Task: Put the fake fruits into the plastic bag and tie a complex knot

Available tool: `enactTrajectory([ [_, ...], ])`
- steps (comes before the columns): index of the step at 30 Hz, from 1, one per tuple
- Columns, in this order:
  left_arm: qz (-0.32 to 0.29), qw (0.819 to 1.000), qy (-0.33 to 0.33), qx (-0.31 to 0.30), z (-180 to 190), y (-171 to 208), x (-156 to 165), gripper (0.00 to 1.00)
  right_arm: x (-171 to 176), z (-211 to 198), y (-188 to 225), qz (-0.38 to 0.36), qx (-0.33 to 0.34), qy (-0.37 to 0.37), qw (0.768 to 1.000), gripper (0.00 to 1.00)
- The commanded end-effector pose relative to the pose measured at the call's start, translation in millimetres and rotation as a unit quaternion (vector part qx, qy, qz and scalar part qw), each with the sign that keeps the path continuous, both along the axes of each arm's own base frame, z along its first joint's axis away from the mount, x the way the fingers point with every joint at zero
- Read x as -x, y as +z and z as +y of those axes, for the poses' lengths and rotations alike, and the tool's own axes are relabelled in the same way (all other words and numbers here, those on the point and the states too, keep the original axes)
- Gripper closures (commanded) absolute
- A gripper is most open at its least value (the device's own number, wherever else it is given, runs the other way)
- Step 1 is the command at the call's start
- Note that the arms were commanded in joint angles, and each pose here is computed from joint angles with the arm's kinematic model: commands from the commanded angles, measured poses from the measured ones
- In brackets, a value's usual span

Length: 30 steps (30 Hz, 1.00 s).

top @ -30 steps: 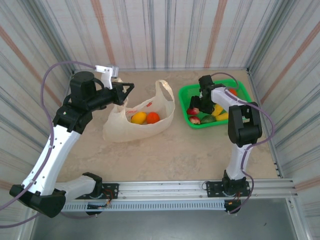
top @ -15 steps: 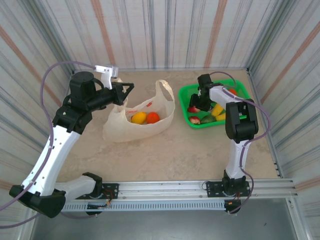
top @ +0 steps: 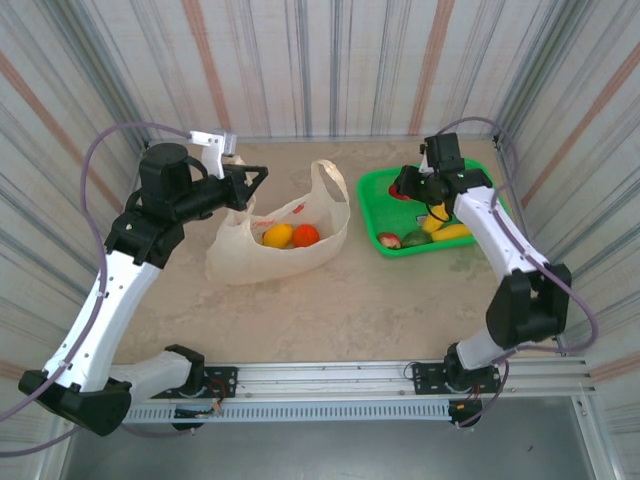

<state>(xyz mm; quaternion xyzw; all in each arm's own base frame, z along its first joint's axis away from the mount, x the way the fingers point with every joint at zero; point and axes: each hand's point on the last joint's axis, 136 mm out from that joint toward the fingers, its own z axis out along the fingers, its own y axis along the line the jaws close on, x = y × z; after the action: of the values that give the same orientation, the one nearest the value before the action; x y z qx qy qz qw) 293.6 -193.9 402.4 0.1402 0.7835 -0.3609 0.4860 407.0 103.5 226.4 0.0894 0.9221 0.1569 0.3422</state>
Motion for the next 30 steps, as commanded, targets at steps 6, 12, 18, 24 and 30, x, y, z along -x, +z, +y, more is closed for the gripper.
enactTrajectory([
  [6, -0.023, 1.0, 0.013, 0.002, 8.2, 15.3, 4.0, 0.96, 77.6, 57.0, 115.9, -0.153, -0.098, 0.133, 0.974, 0.49],
  [12, -0.021, 1.0, 0.017, 0.001, 9.1, 14.2, 2.4, 0.96, 139.8, 124.3, 159.1, -0.24, -0.109, 0.273, 0.925, 0.5],
  [18, -0.021, 1.0, 0.018, 0.002, 9.4, 14.2, 3.0, 0.96, 160.1, 178.0, 152.1, -0.244, -0.068, 0.342, 0.905, 0.5],
  [24, -0.024, 1.0, 0.018, 0.003, 10.8, 16.5, 5.6, 0.96, 140.1, 220.0, 109.5, -0.203, 0.083, 0.339, 0.915, 0.5],
  [30, -0.025, 1.0, 0.017, 0.005, 10.3, 17.3, 5.4, 0.96, 108.4, 245.3, 61.1, -0.133, 0.192, 0.32, 0.918, 0.51],
])
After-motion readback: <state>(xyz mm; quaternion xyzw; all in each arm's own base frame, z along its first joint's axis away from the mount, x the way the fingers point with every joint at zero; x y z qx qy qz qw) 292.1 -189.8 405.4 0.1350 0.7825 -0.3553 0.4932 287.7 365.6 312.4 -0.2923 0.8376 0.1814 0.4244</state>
